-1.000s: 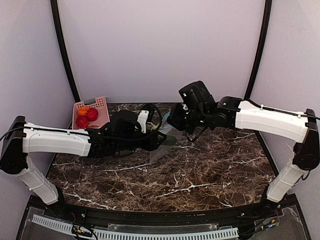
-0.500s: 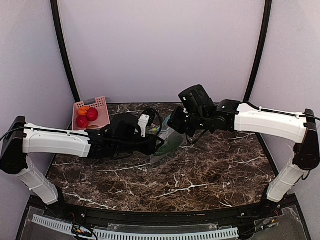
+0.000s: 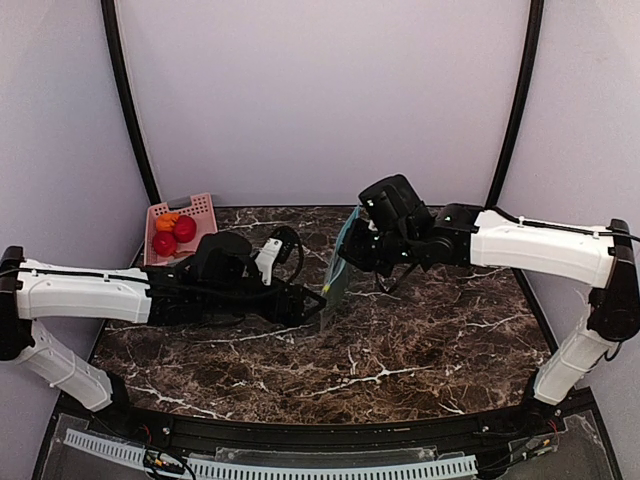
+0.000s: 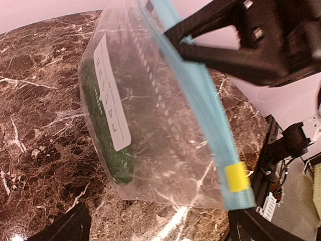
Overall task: Place the food in the zip-top bag and seal the zipper
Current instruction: Adjust the zipper food storage bag at the center of the board.
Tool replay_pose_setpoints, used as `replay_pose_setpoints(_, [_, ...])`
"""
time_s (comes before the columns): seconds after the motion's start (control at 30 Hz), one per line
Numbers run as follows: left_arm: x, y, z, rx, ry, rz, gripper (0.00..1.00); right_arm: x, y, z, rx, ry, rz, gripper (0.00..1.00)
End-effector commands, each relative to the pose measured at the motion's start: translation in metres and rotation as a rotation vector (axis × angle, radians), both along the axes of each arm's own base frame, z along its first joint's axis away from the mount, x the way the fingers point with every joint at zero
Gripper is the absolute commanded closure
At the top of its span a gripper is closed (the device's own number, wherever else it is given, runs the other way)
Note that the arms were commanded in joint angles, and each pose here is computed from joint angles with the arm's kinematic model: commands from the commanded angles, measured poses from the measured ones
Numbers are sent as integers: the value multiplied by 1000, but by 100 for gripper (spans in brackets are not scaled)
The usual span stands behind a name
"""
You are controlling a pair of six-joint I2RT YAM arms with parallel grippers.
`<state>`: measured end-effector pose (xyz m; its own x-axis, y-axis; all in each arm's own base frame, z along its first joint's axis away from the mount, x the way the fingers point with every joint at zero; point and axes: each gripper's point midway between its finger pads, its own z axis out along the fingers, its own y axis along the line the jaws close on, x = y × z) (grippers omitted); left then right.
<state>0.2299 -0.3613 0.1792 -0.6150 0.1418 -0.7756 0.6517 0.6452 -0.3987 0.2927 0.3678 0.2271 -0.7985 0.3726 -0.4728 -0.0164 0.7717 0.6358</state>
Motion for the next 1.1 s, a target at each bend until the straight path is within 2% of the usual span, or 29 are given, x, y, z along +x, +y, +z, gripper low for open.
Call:
replay_pose_setpoints(0.0, [-21,8,32,-47,24,-59,2,0,-6,-7,-95,-49,66,100])
replay_pose_setpoints(0.1, [-19,23,34,-16,92,-8,1,-3,-9,-20,-207,-40,132,100])
replay_pose_setpoints(0.2, [-17,25,40,-57,183,-8,1,-7,-8,-35,-304,-29,208,100])
replay_pose_setpoints(0.3, [-8,20,44,-105,252,-6,1,-14,-6,-48,-333,-21,280,100])
replay_pose_setpoints(0.43, [3,8,40,-157,309,0,3,-23,8,-54,-289,-21,362,100])
replay_pose_setpoints(0.6, [21,-3,29,-227,381,28,17,-28,27,-55,-201,-30,423,100])
replay_pose_setpoints(0.67, [23,-10,29,-249,397,21,19,-29,33,-56,-186,-26,439,100])
replay_pose_setpoints(0.9, [36,-11,7,-205,413,62,21,-32,40,-55,-176,-31,475,100])
replay_pose_setpoints(1.07, [47,-8,-8,-176,415,108,37,-34,42,-56,-174,-29,489,100])
